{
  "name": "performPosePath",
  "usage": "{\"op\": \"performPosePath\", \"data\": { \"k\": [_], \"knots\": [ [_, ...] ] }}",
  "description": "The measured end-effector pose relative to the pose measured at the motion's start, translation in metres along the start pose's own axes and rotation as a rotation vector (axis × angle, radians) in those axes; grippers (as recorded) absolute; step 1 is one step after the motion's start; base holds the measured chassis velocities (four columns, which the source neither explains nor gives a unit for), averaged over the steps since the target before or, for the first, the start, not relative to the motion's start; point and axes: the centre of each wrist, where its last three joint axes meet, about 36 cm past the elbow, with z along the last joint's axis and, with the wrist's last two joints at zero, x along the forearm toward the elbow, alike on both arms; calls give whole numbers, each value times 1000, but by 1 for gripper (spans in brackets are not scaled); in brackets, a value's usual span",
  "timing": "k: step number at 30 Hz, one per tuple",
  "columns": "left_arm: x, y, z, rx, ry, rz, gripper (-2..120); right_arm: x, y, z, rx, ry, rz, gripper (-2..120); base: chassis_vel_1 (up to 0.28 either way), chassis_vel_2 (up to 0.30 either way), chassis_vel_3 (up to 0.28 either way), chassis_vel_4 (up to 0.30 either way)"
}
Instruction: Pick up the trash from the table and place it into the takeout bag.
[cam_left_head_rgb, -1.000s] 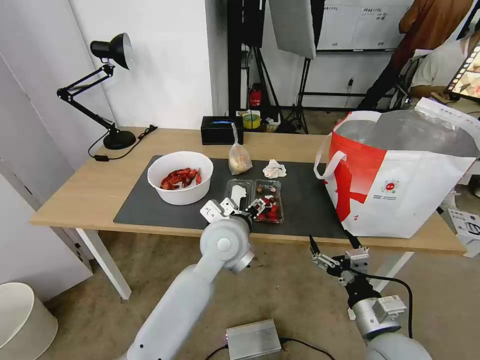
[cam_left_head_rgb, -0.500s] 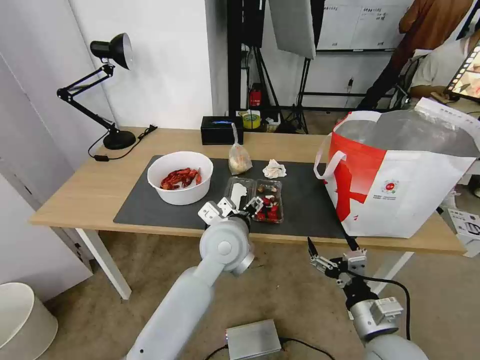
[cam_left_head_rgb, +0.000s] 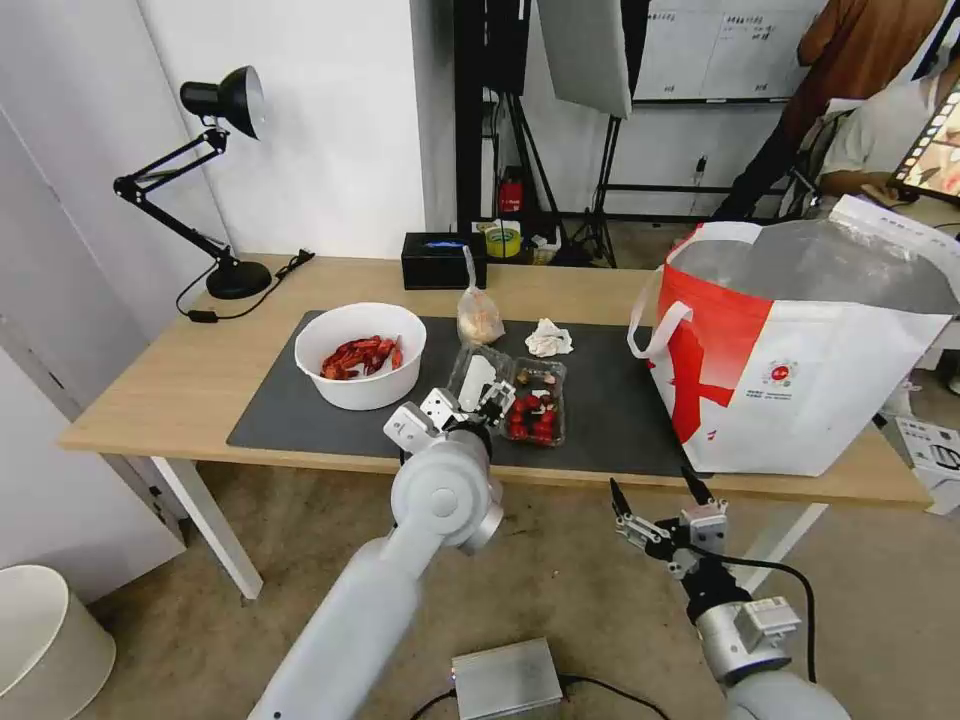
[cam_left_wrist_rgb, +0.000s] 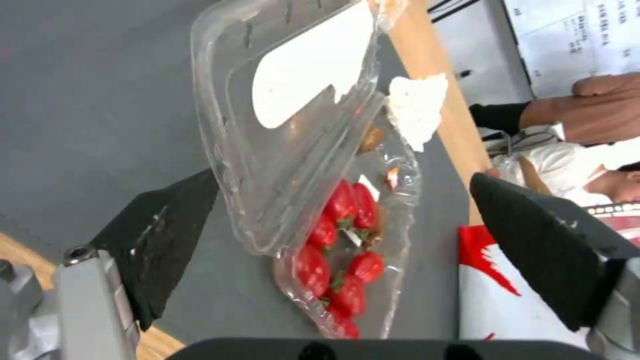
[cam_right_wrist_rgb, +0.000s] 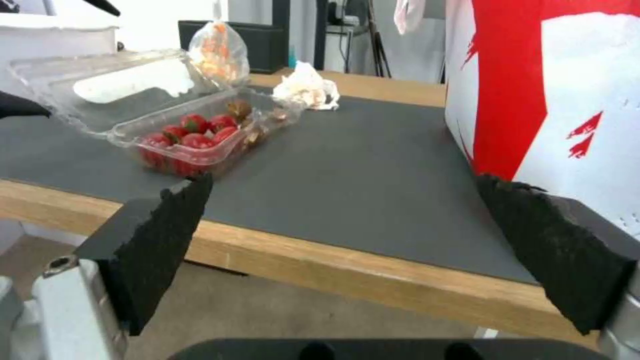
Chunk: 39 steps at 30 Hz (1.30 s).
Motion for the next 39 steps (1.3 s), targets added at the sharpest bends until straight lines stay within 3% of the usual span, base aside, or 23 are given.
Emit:
{"op": "performPosePath", "data": {
  "k": [6,22,39],
  "knots": [
    [3,0,0,7,-8,29,100,1,1,1,0,0,0,100,0,0,0,0],
    [28,-4,-1,-6,-14,225,100,2,2,2,-6,-13,-2,100,0,0,0,0],
    [35,-8,15,-48,42,279,100,-2,0,1,-7,-23,4,100,0,0,0,0]
  ]
}}
